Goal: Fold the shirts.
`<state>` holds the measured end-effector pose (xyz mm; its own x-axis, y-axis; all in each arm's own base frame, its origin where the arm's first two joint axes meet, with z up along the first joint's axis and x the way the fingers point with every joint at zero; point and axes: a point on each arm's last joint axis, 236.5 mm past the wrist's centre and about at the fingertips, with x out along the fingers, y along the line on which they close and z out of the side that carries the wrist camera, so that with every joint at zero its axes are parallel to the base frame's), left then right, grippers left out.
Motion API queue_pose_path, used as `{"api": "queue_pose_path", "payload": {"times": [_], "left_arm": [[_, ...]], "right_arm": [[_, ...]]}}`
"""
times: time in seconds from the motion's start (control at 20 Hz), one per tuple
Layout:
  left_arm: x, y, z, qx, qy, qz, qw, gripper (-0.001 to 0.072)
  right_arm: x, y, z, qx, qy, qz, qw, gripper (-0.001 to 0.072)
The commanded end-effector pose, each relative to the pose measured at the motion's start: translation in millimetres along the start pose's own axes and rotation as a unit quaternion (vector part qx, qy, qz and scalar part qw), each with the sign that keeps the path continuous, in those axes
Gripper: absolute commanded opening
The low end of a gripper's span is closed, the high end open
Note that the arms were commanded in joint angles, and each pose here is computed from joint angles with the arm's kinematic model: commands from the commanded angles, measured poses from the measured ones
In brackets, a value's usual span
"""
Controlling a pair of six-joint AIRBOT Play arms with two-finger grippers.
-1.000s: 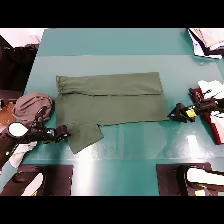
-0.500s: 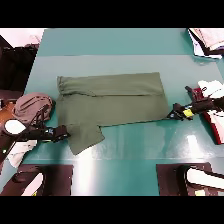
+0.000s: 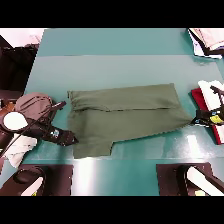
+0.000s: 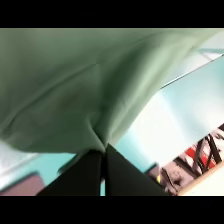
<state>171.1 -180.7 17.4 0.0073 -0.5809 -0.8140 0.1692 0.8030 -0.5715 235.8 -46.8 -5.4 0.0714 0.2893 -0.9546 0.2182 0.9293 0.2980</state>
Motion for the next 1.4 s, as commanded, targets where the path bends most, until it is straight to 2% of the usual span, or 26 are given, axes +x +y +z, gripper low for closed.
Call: {"api": "queue_pose_path", "payload": {"times": [0.0,0.15,0.3,0.55,0.95,1.0,1.05,1.1,1.15,1.35], "left_arm": [[-28.1,-25.0,51.5,0.053,-0.098,0.007,0.994,0.0025],[-50.5,-15.1,101.8,0.075,-0.178,0.057,0.980,0.0025],[-53.7,3.8,140.1,0.048,-0.231,0.084,0.968,0.0026],[-61.0,53.3,190.2,-0.019,-0.293,0.104,0.950,0.0026],[-45.6,79.6,242.0,-0.041,-0.343,0.108,0.932,0.0027],[-47.5,79.5,247.8,-0.046,-0.351,0.106,0.929,0.0053],[-50.5,79.4,253.9,-0.057,-0.363,0.100,0.925,0.0353],[-54.7,77.8,259.0,-0.067,-0.374,0.094,0.920,0.0606],[-58.7,75.3,262.4,-0.070,-0.380,0.091,0.918,0.0623],[-68.0,51.4,258.5,-0.055,-0.343,0.080,0.934,0.0621]], "right_arm": [[-8.2,17.3,10.3,-0.012,-0.037,0.015,0.999,0.0015],[-5.1,33.4,33.8,-0.001,-0.068,0.036,0.997,0.0015],[-12.6,39.9,67.7,0.001,-0.097,0.031,0.995,0.0014],[-2.6,51.5,113.9,-0.010,-0.085,0.035,0.996,0.0014],[30.3,76.8,184.8,-0.031,-0.097,0.037,0.994,0.0017],[29.7,80.4,195.1,-0.035,-0.109,0.038,0.993,0.0022],[28.2,85.9,206.5,-0.042,-0.124,0.037,0.991,0.0138],[24.6,89.2,217.5,-0.046,-0.138,0.037,0.989,0.0397],[18.5,90.9,226.4,-0.049,-0.148,0.037,0.987,0.0515],[2.8,72.0,216.0,-0.061,-0.101,0.038,0.992,0.0514]]}}
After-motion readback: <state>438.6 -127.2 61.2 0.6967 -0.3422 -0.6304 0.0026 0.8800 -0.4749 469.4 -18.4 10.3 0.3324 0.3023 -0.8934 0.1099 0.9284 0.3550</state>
